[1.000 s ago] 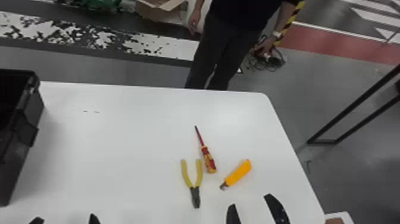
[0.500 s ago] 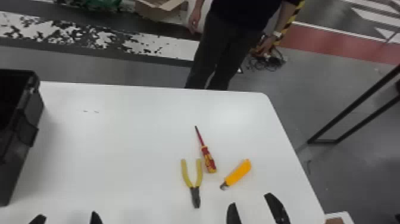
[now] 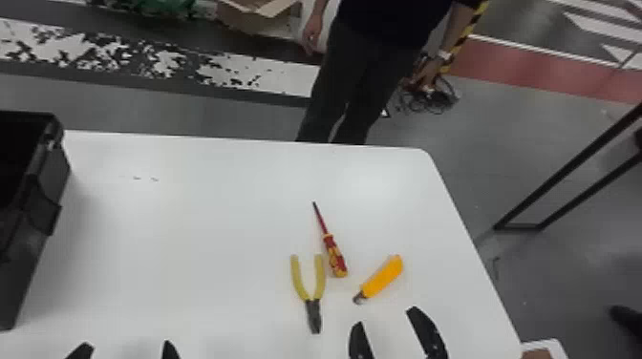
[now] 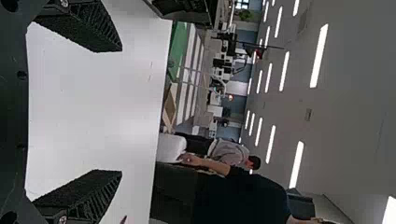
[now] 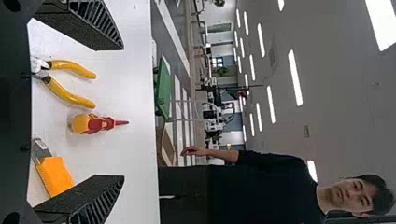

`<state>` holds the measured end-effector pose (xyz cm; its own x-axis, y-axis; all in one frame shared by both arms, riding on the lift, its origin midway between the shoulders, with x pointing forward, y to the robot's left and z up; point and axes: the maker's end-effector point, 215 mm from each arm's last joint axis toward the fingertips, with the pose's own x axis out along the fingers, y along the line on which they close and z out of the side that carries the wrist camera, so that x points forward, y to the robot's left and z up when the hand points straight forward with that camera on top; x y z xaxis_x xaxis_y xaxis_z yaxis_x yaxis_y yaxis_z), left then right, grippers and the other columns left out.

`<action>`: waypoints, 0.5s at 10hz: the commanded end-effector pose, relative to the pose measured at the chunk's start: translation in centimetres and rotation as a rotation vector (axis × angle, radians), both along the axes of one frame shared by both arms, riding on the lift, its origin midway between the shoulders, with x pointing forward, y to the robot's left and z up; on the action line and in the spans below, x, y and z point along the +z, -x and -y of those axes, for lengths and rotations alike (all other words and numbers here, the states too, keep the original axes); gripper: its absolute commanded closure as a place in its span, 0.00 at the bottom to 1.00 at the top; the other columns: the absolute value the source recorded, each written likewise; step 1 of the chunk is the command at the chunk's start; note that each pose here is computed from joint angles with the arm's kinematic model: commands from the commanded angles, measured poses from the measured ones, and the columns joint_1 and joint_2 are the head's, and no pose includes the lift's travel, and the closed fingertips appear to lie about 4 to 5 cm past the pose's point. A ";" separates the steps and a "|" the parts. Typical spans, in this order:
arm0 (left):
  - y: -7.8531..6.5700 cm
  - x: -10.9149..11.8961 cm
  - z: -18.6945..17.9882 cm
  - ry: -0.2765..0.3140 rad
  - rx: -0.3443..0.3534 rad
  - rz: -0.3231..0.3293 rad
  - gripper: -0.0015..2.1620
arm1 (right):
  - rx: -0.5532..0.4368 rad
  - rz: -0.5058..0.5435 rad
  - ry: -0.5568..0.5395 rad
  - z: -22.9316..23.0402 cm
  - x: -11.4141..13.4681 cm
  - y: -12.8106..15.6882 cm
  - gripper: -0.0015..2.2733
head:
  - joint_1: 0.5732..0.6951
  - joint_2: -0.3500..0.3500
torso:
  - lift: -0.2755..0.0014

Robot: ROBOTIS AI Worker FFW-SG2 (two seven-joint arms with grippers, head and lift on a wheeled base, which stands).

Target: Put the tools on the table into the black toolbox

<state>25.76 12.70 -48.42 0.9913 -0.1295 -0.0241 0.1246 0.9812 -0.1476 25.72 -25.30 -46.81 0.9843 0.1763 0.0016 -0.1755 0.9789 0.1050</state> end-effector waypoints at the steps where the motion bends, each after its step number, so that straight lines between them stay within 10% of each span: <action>1: -0.1 0.0 0.1 0.002 0.000 0.001 0.03 | 0.020 -0.055 -0.035 -1.1 -1.1 -0.7 0.00 | 1.00 0.08 | 0.72; 5: 0.1 -0.3 -0.5 0.002 0.011 -0.008 0.03 | 0.064 -0.219 -0.101 -5.1 -3.3 -3.3 0.00 | 1.00 0.20 | 0.72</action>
